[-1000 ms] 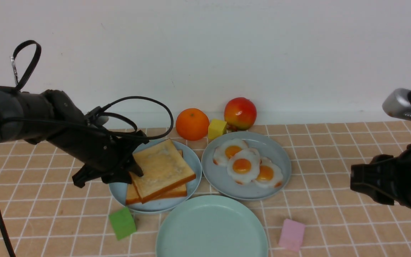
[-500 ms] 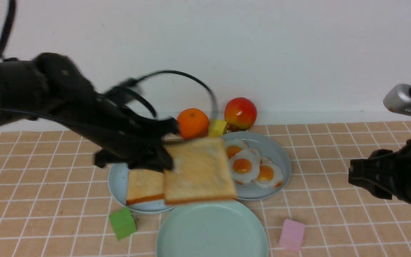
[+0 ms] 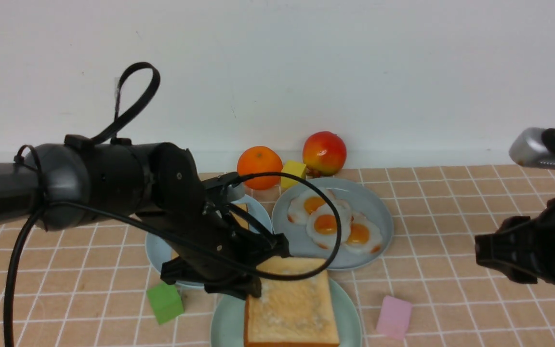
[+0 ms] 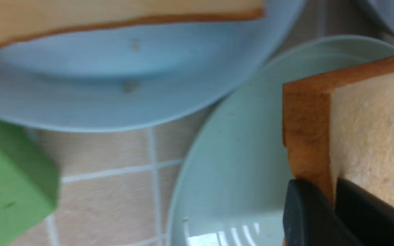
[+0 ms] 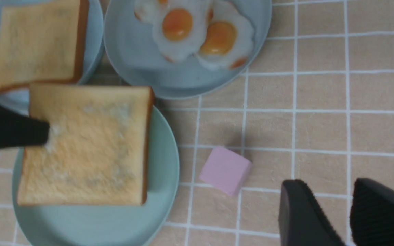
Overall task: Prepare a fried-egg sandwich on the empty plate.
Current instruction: Use the left arm to put a slice of bread into the empty plate in the middle, then use the right arm to grab a fried egg
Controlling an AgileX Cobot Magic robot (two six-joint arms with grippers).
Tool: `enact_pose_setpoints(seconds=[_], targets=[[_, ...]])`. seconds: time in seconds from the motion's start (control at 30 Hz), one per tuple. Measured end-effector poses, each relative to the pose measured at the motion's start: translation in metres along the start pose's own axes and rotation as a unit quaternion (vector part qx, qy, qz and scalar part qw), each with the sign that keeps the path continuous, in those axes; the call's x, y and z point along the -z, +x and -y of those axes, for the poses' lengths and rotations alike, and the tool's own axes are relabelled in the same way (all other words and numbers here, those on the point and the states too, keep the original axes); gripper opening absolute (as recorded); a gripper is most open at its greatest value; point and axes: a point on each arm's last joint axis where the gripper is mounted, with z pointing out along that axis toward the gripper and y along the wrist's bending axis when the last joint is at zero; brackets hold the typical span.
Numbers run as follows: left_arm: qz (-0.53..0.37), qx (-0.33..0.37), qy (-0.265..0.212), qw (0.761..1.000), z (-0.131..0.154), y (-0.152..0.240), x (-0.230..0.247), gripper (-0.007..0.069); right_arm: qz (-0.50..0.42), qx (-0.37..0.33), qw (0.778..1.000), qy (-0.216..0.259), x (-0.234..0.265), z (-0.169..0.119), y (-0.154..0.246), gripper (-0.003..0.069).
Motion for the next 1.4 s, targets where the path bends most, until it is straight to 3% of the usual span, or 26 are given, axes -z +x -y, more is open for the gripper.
enact_pose_setpoints(seconds=[0.2, 0.4, 0.6, 0.77, 0.87, 0.9, 1.03, 1.1, 1.4], targets=[[-0.026, 0.002, -0.015, 1.000, -0.003, 0.005, 0.000, 0.0252, -0.015, 0.009, 1.000, -0.020, -0.011, -0.016, -0.036, 0.0252], [-0.035, -0.021, -0.033, 0.999, -0.005, 0.007, 0.009, 0.0460, -0.058, 0.036, 0.997, -0.024, -0.052, -0.031, -0.076, 0.0356], [0.006, -0.081, -0.064, 0.995, -0.006, 0.000, 0.059, 0.0533, -0.073, 0.048, 0.996, -0.022, -0.099, -0.040, -0.107, 0.0449], [0.089, -0.128, -0.043, 0.987, 0.003, 0.010, 0.139, 0.0468, -0.115, 0.040, 0.992, -0.020, -0.154, -0.042, -0.118, 0.0466], [0.110, -0.159, -0.010, 0.981, 0.007, 0.026, 0.173, 0.0330, -0.137, 0.006, 0.990, -0.031, -0.182, -0.036, -0.123, 0.0465], [0.110, -0.161, -0.008, 0.981, 0.007, 0.027, 0.175, 0.0320, -0.139, -0.001, 0.990, -0.034, -0.183, -0.035, -0.125, 0.0465], [0.113, -0.184, 0.029, 0.976, 0.009, 0.043, 0.196, 0.0076, -0.164, -0.068, 0.982, -0.059, -0.209, -0.022, -0.128, 0.0465], [0.111, -0.185, 0.034, 0.976, 0.008, 0.047, 0.196, -0.0002, -0.176, -0.089, 0.978, -0.066, -0.220, -0.017, -0.125, 0.0463], [0.090, -0.174, 0.026, 0.980, -0.005, 0.056, 0.169, -0.0013, -0.200, -0.117, 0.970, -0.071, -0.257, -0.008, -0.108, 0.0405]])
